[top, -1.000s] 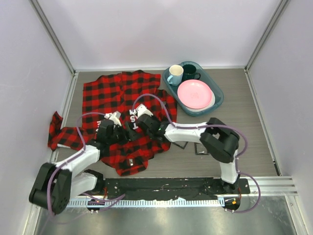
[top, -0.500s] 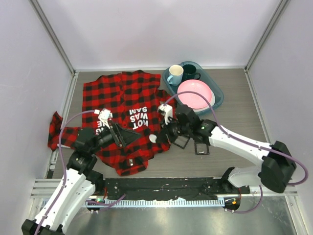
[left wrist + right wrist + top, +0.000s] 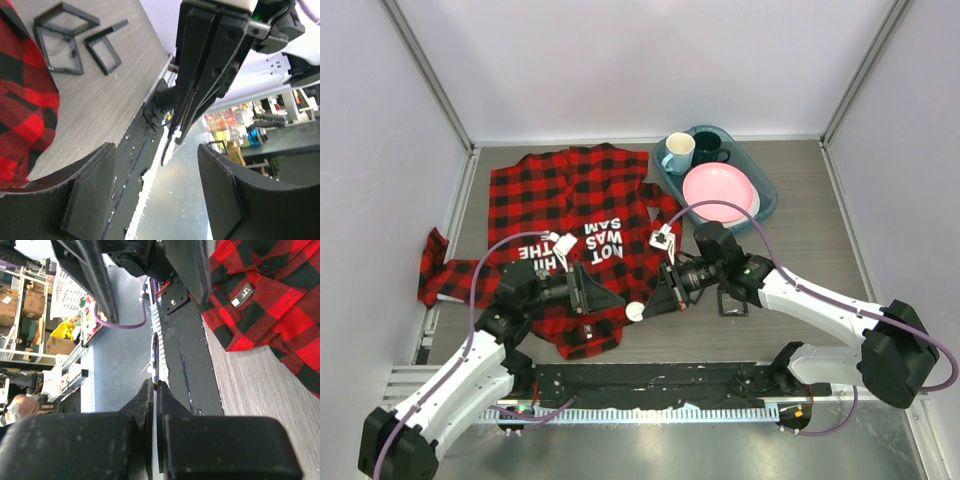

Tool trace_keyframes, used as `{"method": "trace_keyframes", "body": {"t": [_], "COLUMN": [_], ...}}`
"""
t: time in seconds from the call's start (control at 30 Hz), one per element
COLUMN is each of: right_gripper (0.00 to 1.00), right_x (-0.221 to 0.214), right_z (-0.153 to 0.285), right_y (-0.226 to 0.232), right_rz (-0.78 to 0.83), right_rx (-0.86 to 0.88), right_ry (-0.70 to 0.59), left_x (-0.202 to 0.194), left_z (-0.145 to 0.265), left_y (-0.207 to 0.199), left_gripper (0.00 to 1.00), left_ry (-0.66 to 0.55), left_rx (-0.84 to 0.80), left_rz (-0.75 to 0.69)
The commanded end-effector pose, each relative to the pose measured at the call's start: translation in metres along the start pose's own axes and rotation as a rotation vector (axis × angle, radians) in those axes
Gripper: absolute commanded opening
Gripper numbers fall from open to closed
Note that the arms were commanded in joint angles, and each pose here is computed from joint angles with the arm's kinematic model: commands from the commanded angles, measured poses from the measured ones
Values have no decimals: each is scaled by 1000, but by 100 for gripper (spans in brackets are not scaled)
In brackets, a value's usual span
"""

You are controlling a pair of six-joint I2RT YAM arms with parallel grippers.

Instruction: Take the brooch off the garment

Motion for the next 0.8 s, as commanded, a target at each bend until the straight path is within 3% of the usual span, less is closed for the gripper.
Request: {"method": "trace_keyframes", "body": {"t": [0.0, 0.03, 0.13, 0.77], "right_gripper": [1, 1, 1, 1], "right_x": [9, 8, 8, 17], "right_z": [1, 0, -2, -4], "right_y": [21, 19, 16, 19], "right_rz": [60, 54, 44, 49], "right_rx": [112, 111, 110, 116], "right_ry": [5, 9, 19, 18], "left_x": [-2, -2, -1, -7], "left_z": [-7, -8, -9, -14], "left_y": [-11, -11, -16, -28], "left_gripper": [68, 61, 54, 34], "left_ry": [41, 44, 45, 90], "left_rx": [-94, -99, -135, -216], "left_rz": [-23, -13, -32, -59]}}
Point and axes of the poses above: each gripper's point midway between its finger pads, its own z axis back along the fingers, its own y axis along the line the jaws close on, x = y × z, the point moved 4 cm from there along z, back along the fingers, and after that the axes turned 10 degrees about -z, right-handed, at the moved point
